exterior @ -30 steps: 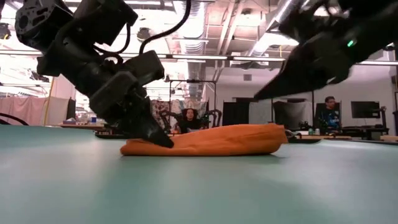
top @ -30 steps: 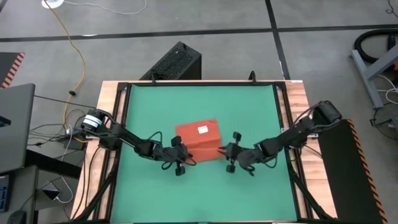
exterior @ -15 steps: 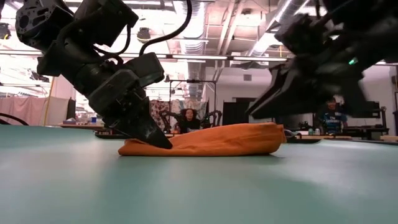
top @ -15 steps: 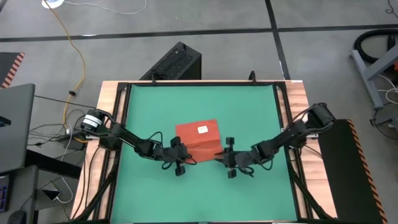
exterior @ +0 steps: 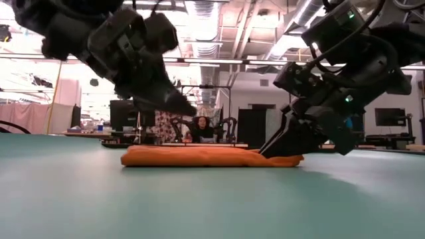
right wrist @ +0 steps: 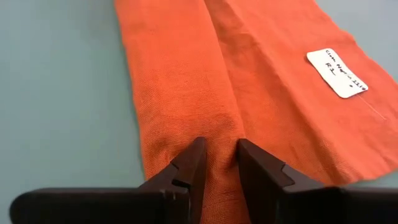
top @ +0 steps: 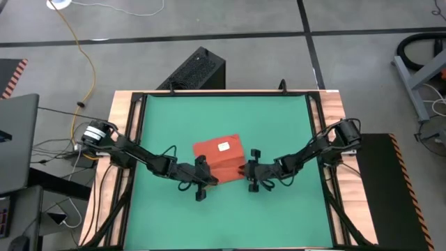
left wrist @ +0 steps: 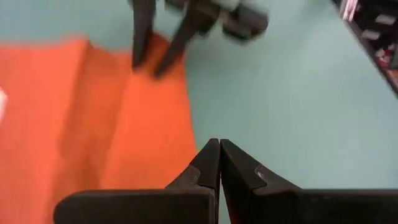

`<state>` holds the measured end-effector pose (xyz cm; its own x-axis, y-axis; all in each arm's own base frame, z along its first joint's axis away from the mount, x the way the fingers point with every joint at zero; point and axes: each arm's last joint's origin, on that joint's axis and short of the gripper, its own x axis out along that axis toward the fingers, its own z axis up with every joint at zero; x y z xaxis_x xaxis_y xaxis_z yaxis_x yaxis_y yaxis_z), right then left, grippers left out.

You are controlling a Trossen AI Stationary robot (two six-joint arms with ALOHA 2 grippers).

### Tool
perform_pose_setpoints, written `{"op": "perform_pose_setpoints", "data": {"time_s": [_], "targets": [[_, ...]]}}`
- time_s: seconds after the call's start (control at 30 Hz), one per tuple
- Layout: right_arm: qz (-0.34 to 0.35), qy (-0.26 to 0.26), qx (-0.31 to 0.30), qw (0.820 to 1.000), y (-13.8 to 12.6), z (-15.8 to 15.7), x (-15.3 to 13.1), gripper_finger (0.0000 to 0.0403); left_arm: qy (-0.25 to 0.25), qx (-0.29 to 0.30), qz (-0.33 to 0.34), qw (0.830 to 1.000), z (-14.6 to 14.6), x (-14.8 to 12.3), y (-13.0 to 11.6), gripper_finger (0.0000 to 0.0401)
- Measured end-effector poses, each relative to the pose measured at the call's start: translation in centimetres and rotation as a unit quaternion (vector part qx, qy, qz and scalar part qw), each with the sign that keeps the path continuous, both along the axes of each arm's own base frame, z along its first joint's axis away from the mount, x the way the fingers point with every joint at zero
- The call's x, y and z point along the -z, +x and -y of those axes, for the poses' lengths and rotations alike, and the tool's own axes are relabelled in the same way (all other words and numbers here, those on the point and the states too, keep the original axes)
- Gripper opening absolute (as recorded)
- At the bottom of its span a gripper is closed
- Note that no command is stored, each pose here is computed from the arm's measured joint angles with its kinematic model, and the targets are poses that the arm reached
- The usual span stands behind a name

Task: Roll towel
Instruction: Roll the orange towel

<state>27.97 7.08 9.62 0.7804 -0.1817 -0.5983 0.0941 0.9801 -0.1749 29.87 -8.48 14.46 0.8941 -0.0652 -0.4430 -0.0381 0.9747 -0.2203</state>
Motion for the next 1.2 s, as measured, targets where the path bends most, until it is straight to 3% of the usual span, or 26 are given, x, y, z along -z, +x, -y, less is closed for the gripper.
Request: {"op": "perform_pose_setpoints", "data": {"time_s": [0.13,0.23,0.57,0.9,1.2], "targets": [[0.001,0.012,0.008,1.000,0.0,0.0,0.2,0.0118,0.072,-0.028,0.022,0.997,0.2,-0.9,-0.3,0.0000],[0.004,0.016,0.006,1.000,0.0,0.0,0.2,0.0118,0.097,-0.052,0.010,0.994,0.1,0.2,-0.5,0.0000],[0.044,0.007,-0.017,0.999,0.4,-0.3,-0.8,0.0122,0.084,-0.070,-0.033,0.993,0.0,5.0,0.1,0.0000],[0.134,-0.031,-0.097,0.986,-0.8,-2.1,-6.5,0.0176,0.074,-0.072,-0.073,0.992,-0.2,5.9,-0.3,0.0000],[0.077,-0.095,-0.140,0.983,-0.5,-2.7,-3.9,0.0204,0.044,-0.062,-0.084,0.993,-0.7,6.0,-0.2,0.0000]]}}
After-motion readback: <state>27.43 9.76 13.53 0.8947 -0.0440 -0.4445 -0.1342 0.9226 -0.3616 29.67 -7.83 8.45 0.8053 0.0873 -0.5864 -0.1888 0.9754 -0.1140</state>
